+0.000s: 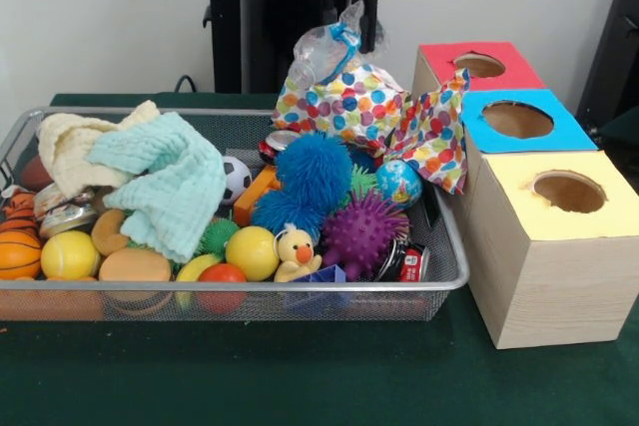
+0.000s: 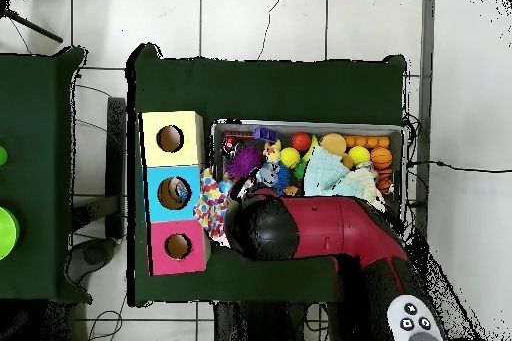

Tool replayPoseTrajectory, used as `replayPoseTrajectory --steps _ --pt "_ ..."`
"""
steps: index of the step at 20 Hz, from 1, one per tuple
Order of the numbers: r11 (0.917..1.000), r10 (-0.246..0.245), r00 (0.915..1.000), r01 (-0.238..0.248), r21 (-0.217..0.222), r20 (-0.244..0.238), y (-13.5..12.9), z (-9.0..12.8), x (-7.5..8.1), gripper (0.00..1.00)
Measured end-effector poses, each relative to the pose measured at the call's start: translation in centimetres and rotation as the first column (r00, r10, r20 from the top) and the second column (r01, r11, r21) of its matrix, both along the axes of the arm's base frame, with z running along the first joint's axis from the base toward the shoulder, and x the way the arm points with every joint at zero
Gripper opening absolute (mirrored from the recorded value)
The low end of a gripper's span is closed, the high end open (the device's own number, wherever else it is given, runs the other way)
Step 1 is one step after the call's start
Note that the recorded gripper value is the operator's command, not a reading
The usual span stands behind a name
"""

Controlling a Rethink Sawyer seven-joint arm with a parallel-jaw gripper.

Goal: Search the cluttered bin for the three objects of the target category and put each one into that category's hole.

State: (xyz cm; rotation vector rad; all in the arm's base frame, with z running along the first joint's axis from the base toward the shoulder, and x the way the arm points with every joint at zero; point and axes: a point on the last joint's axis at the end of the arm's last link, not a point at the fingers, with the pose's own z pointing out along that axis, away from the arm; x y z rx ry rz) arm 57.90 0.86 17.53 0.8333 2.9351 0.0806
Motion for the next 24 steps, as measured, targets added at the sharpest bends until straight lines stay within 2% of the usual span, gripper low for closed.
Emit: replayPoseTrajectory --steps 2,5,16,21,24 --pt "1.0000 0.002 1.0000 -0.002 0.002 -0.001 0.1 -1.0 -0.6 0.00" --pt "1.0000 -0.002 1.0000 0.002 0.002 -0.009 -0.1 -1.2 -1.1 0.00" --pt "0.9976 -0.068 0.9960 0.067 -0.018 -0.058 -2.2 2.5 -1.4 0.00" --pt "0.9969 -0.076 0.9956 0.075 -0.022 -0.053 -3.0 2.5 -1.0 0.00" --pt "0.9972 -0.072 0.9954 0.071 -0.021 -0.063 -3.1 1.7 -0.8 0.00"
